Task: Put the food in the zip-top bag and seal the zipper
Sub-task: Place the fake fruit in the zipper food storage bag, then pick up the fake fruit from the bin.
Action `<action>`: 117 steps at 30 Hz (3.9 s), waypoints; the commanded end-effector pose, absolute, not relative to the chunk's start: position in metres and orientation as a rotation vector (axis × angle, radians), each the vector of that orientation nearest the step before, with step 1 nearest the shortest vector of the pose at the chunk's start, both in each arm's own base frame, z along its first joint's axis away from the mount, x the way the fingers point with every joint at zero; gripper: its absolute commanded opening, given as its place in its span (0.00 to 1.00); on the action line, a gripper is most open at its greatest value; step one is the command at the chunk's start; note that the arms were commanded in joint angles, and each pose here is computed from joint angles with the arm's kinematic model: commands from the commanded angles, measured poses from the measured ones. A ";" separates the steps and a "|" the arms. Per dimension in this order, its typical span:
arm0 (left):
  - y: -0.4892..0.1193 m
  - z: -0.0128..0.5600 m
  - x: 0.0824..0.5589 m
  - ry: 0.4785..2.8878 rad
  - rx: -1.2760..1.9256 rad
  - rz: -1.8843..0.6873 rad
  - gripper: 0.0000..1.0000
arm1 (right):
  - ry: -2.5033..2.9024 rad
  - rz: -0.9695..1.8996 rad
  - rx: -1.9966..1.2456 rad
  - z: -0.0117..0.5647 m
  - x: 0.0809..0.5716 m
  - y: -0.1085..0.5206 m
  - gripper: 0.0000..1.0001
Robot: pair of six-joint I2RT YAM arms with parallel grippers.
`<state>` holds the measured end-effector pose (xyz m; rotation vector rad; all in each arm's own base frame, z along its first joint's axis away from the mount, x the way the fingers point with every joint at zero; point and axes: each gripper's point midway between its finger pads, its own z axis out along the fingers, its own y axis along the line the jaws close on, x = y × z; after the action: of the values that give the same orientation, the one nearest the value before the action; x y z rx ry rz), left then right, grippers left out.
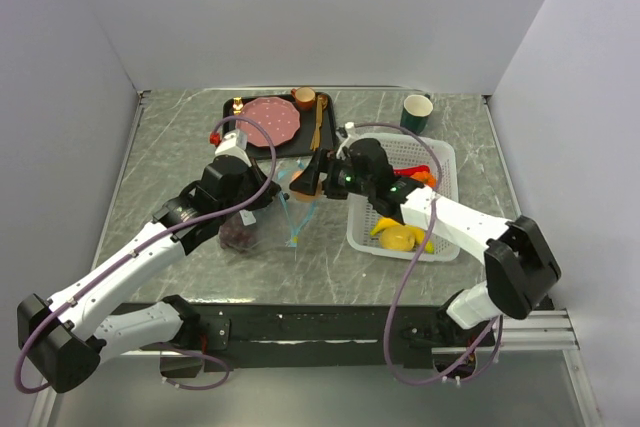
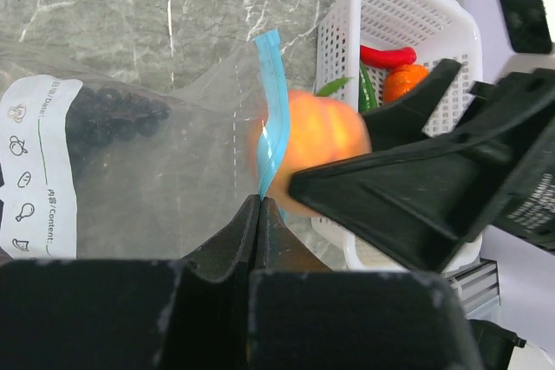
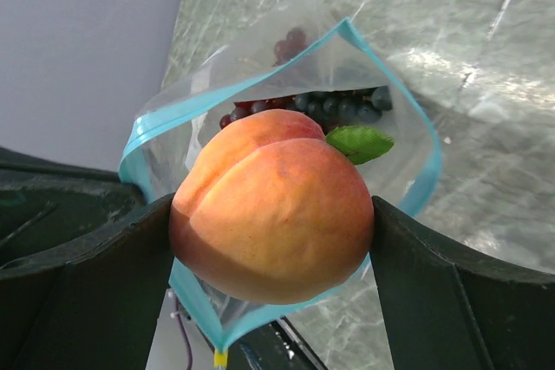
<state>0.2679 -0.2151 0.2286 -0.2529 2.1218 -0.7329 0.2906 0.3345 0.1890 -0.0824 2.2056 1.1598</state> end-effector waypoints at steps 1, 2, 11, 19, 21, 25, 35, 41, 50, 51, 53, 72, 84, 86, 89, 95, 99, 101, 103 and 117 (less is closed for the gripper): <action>-0.223 0.251 0.272 2.063 -0.246 -0.798 0.01 | 2.195 1.192 -0.100 0.197 0.295 0.354 0.60; -0.223 0.252 0.273 2.061 -0.244 -0.799 0.01 | 2.212 1.184 -0.096 0.193 0.295 0.356 0.60; -0.222 0.250 0.270 2.064 -0.251 -0.804 0.01 | 2.249 1.189 -0.167 0.184 0.288 0.373 0.62; -0.219 0.253 0.272 2.060 -0.253 -0.781 0.01 | 2.245 1.166 -0.215 0.188 0.291 0.380 0.90; -0.216 0.255 0.273 2.057 -0.262 -0.763 0.01 | 2.306 1.003 -0.179 0.177 0.296 0.360 1.00; -0.212 0.256 0.272 2.039 -0.270 -0.756 0.01 | 2.279 0.867 -0.185 0.179 0.299 0.333 1.00; -0.208 0.253 0.272 2.056 -0.267 -0.721 0.01 | 2.227 0.294 0.213 0.179 0.314 0.176 1.00; -0.211 0.249 0.273 2.066 -0.248 -0.725 0.01 | 2.243 0.215 0.283 0.165 0.298 0.133 1.00; -0.212 0.248 0.271 2.061 -0.253 -0.746 0.01 | 2.330 0.232 0.254 0.140 0.279 0.130 1.00; -0.212 0.249 0.270 2.060 -0.251 -0.747 0.01 | 2.343 0.234 0.232 0.139 0.278 0.132 1.00; -0.213 0.248 0.269 2.063 -0.248 -0.753 0.01 | 2.366 0.244 0.197 0.136 0.278 0.136 1.00; -0.214 0.245 0.268 2.067 -0.237 -0.757 0.01 | 2.551 -0.100 0.410 0.093 0.252 0.095 1.00; -0.216 0.245 0.271 2.066 -0.223 -0.752 0.01 | 2.680 -0.046 0.367 0.062 0.229 0.103 1.00; -0.217 0.242 0.270 2.073 -0.226 -0.759 0.01 | 2.695 -0.030 0.351 0.058 0.227 0.106 1.00; -0.217 0.239 0.270 2.084 -0.224 -0.753 0.01 | 2.693 -0.014 0.355 0.053 0.229 0.109 1.00; -0.214 0.239 0.270 2.080 -0.228 -0.742 0.01 | 2.635 0.030 0.345 0.062 0.251 0.119 0.73; -0.213 0.239 0.270 2.079 -0.232 -0.736 0.01 | 2.579 0.086 0.331 0.077 0.271 0.130 0.65; -0.213 0.238 0.269 2.084 -0.234 -0.735 0.01 | 2.550 0.102 0.313 0.088 0.282 0.135 0.64; -0.213 0.238 0.269 2.082 -0.235 -0.735 0.01 | 2.519 0.121 0.307 0.099 0.292 0.139 0.64; -0.210 0.238 0.269 2.079 -0.238 -0.721 0.01 | 2.450 0.166 0.287 0.110 0.315 0.146 0.65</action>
<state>0.2679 -0.2125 0.2294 -0.2468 2.1157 -0.7192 0.2968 0.1422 0.0879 0.2784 2.5411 0.1208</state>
